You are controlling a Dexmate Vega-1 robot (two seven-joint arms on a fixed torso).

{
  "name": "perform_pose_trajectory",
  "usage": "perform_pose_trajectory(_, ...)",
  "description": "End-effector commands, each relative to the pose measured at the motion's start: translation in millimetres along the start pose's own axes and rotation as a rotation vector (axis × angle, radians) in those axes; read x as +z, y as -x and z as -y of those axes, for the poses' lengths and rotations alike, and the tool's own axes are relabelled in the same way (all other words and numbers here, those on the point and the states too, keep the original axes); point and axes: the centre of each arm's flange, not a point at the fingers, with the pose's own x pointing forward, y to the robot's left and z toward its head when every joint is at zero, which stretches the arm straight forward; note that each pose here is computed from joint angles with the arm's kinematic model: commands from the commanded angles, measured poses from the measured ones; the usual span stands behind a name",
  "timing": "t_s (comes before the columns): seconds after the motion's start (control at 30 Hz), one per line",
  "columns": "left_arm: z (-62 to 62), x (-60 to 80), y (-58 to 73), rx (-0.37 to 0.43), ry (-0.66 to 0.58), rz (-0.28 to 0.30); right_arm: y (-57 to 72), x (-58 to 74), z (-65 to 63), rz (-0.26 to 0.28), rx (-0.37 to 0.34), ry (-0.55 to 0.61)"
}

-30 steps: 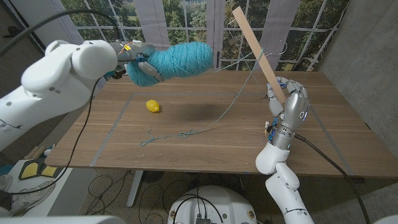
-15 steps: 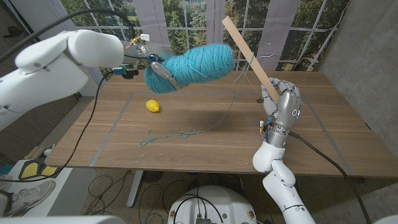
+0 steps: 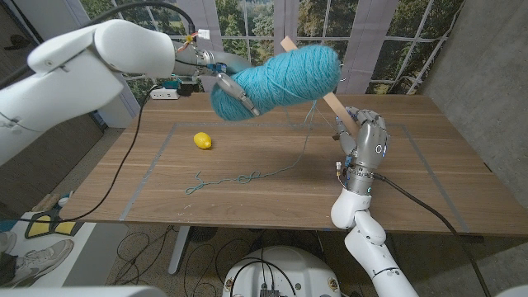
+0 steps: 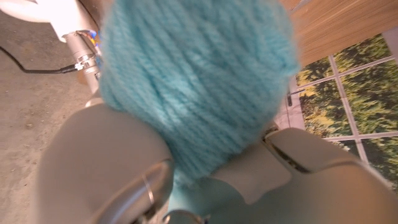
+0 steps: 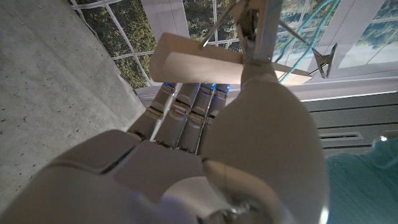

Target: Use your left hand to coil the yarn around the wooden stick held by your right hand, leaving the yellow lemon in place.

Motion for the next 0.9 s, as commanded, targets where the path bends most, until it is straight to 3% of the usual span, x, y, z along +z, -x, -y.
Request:
perform_pose_trajectory(0.03,-26.7,24.4,-5.0,0.020,-0.020,0.071,14.5,8.3,-13.6,0.101,0.056,0.063)
perform_pose_trajectory(0.13,-29.7,26.3,-6.5,0.012,0.006,0.099,19.1,11.0,-14.8,0.130,0.068,0.078)
perform_pose_trajectory(0.53,-59.4,30.7,1.2,0.125,-0.038,0.044,30.6,24.3,-14.8,0.255,0.097,0.123)
perform_pose_trajectory(0.6,-64.5,28.6,3.1,0.138,-0.007,0.058,31.4,27.4,-14.2,0.274,0.099,0.124)
perform_pose_trajectory(0.83,-83.1,23.5,15.2,0.230,-0.022,-0.005,32.2,32.2,-11.4,0.323,0.101,0.144)
perform_pose_trajectory(0.9,-88.6,18.9,17.2,0.217,-0.013,-0.033,32.3,31.6,-10.6,0.323,0.101,0.144)
